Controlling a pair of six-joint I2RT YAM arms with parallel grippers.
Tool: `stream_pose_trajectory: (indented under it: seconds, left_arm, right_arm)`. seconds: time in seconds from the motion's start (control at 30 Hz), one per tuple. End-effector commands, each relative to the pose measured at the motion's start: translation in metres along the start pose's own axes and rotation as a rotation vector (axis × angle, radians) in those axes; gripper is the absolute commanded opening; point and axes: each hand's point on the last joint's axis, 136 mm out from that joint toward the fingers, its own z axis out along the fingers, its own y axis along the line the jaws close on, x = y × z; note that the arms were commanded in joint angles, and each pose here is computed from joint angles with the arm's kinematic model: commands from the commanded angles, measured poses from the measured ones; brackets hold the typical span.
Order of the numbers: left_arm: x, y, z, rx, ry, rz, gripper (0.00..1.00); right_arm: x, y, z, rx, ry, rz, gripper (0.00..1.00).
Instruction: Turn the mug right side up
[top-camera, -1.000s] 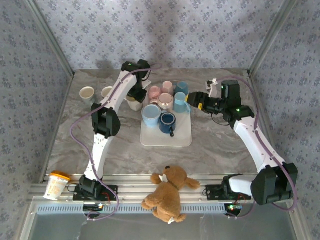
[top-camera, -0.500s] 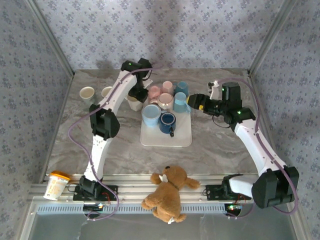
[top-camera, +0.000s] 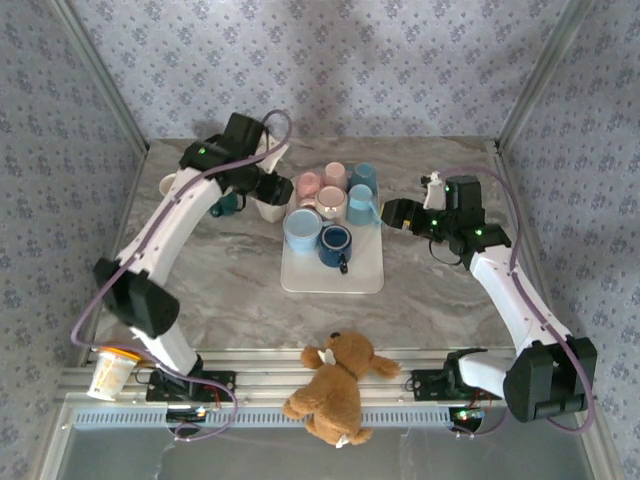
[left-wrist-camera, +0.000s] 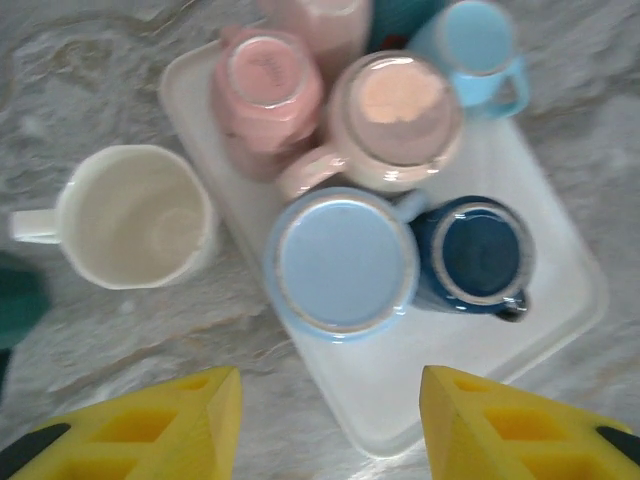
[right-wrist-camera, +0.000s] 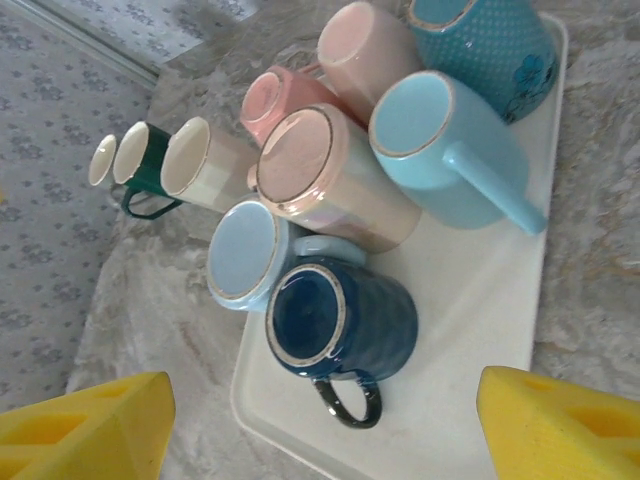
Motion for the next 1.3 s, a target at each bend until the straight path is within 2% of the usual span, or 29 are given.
stream_pose_trajectory:
  seconds: [0.0, 0.2, 0.27, 0.4, 0.53, 0.73, 0.9, 1.27]
  left_arm:
    - [-0.028, -0.029, -0.014, 0.207, -0.218, 0.019, 0.50]
    - [-0.010, -0.045, -0.018, 0.336, -0.293, 0.017, 0.50]
    - [-0.002, -0.047, -0.017, 0.376, -0.311, -0.017, 0.50]
    - [0.018, -0.047, -0.009, 0.424, -0.306, -0.093, 0.50]
    - [0.044, -0.048, 0.002, 0.441, -0.262, -0.133, 0.50]
    - [0.068, -0.047, 0.013, 0.454, -0.263, -0.196, 0.50]
    - [0.086, -0.043, 0.022, 0.440, -0.246, -0.232, 0.50]
    - [0.103, -0.039, 0.033, 0.427, -0.227, -0.270, 0.50]
  right_arm:
    - [0.003, -0.012, 0.000, 0.049, -0.004, -0.101, 0.79]
    - [0.020, -0.017, 0.007, 0.063, 0.038, -0.168, 0.82]
    - [0.034, -0.011, 0.012, 0.022, 0.099, -0.175, 0.84]
    - [0.070, -0.008, 0.029, 0.046, 0.230, -0.177, 0.83]
    - [0.111, -0.008, 0.051, 0.073, 0.326, -0.197, 0.71]
    - [0.144, -0.008, 0.086, 0.078, 0.369, -0.169, 0.55]
    - [0.156, -0.009, 0.110, 0.091, 0.358, -0.180, 0.48]
    - [0.160, -0.022, 0.134, 0.153, 0.228, -0.241, 0.47]
